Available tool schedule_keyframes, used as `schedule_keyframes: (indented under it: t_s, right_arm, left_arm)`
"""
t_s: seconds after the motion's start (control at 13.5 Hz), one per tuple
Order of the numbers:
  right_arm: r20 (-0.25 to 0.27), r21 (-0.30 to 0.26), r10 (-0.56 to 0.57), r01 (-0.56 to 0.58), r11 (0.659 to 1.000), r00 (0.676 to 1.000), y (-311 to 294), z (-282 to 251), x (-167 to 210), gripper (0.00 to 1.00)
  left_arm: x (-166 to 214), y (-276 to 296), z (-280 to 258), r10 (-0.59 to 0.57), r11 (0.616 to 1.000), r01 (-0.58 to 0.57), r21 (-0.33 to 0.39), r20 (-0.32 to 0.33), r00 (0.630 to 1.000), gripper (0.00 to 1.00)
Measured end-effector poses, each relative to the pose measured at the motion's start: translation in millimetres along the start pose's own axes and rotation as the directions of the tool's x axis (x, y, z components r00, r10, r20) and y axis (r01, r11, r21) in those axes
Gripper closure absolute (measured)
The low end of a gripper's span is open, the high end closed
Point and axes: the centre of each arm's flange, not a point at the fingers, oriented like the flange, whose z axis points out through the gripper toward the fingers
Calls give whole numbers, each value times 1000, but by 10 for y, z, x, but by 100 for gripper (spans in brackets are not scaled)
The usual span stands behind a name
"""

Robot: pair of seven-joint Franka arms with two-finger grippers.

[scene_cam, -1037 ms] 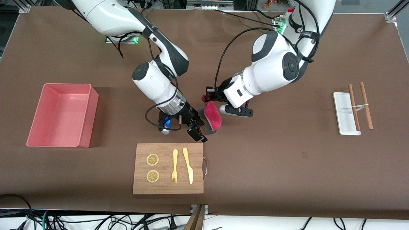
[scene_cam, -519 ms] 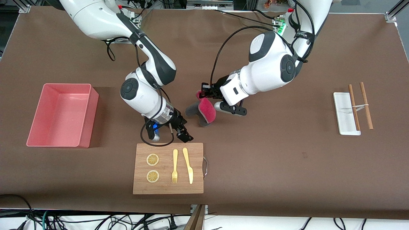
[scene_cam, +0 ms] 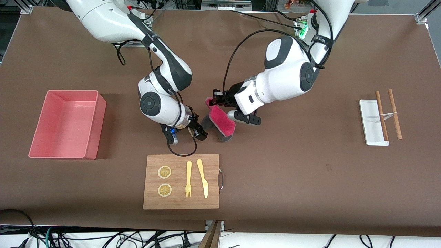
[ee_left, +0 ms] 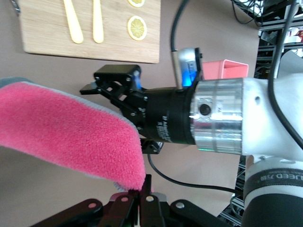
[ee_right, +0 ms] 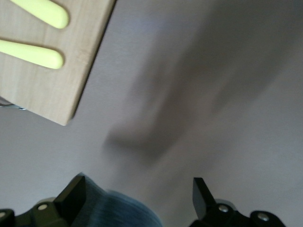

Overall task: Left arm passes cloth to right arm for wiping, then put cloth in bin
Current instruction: 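Grasp the cloth with the right gripper beside the left gripper, then open the left gripper and pull the cloth away with the right gripper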

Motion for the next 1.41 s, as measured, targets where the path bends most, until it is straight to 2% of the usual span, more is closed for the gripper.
schedule_keyframes:
  t_s: [0.15, 0.59, 0.96, 1.19, 1.26, 1.41]
  right_arm:
    - [7, -40, -3, 3, 999, 1000, 40, 28, -37, 0]
    - [116, -139, 49, -32, 990, 992, 156, 112, -234, 2]
    - [195, -143, 128, -101, 985, 972, 140, 59, -144, 60]
    - [210, -137, 141, -113, 984, 967, 119, 19, -120, 95]
    - [211, -136, 140, -113, 984, 967, 115, 13, -121, 100]
    - [212, -131, 139, -113, 985, 967, 102, -9, -126, 100]
  left_arm:
    - [-28, 41, 29, 5, 1000, -5, -4, -1, 1000, 98]
    - [-17, 34, 18, 4, 1000, -4, -4, -4, 1000, 98]
    - [-8, 29, 8, 3, 1000, -3, -4, -7, 1000, 98]
    - [3, 20, -4, 1, 1000, -2, -4, -9, 1000, 98]
    - [5, 19, -6, 1, 1000, -1, -4, -9, 1000, 98]
    - [7, 17, -9, 1, 1000, -1, -4, -10, 1000, 98]
